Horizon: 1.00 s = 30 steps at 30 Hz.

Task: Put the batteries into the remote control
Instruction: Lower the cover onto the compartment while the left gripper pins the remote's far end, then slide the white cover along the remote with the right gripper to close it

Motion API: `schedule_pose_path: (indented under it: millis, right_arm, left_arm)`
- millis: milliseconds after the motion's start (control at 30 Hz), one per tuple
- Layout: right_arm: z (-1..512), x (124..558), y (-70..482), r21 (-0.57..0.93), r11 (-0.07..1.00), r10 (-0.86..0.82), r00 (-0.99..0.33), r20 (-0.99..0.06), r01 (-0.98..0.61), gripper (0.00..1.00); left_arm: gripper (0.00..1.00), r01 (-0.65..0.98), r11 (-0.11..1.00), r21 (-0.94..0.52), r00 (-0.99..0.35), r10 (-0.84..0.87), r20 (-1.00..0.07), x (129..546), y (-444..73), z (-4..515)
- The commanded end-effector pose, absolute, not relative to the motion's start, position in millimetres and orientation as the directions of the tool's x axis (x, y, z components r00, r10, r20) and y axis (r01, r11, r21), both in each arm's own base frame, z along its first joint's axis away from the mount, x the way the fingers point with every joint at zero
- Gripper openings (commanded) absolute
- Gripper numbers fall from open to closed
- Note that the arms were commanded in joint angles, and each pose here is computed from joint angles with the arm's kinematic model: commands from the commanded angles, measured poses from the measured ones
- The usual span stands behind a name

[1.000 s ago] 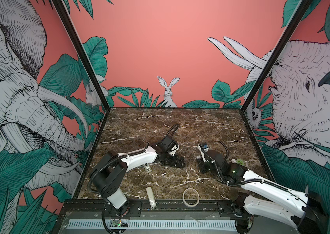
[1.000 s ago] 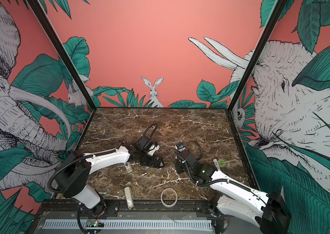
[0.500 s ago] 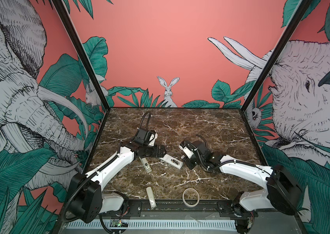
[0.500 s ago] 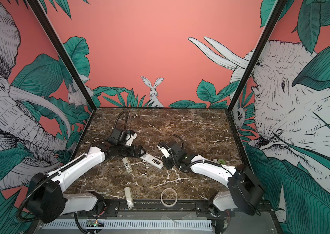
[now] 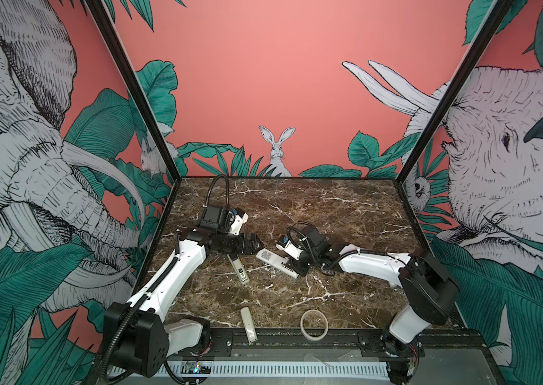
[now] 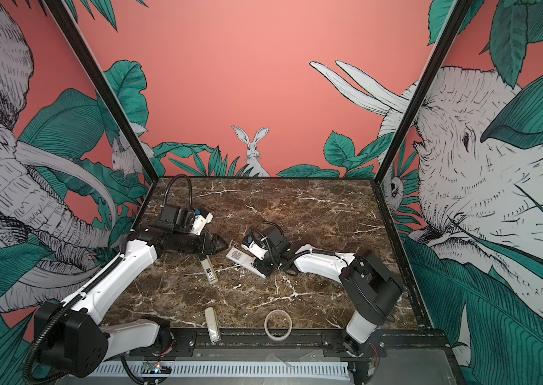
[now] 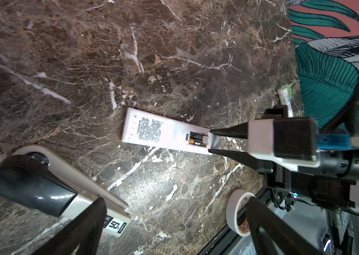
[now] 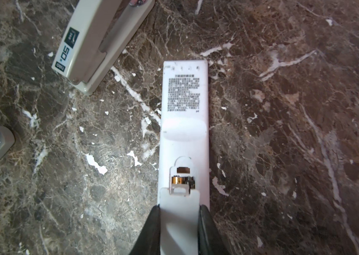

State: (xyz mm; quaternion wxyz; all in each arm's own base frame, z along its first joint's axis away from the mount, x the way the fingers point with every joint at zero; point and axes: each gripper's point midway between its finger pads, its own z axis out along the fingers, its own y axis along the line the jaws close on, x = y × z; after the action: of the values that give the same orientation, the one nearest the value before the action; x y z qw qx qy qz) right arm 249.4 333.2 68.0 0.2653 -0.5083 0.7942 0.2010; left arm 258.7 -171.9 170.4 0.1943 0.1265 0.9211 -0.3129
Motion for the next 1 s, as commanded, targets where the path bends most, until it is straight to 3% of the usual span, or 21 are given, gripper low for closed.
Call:
schedule_pose_path:
  millis: [0, 967]
  right_arm:
    - [76, 256, 346, 0.013, 0.331, -0.708, -0.258, -0.657, -0.943, 0.21]
    - [44, 258, 337, 0.068, 0.302, -0.749, -0.281, -0.6, -0.951, 0.21]
  left_arm:
    - [0.99, 0.408, 0.734, -0.542, -0.87, 0.134, -0.474, 251, -176, 181]
    - [0.99, 0.392, 0.737, -0.551, -0.882, 0.132, -0.452, 254, -178, 167]
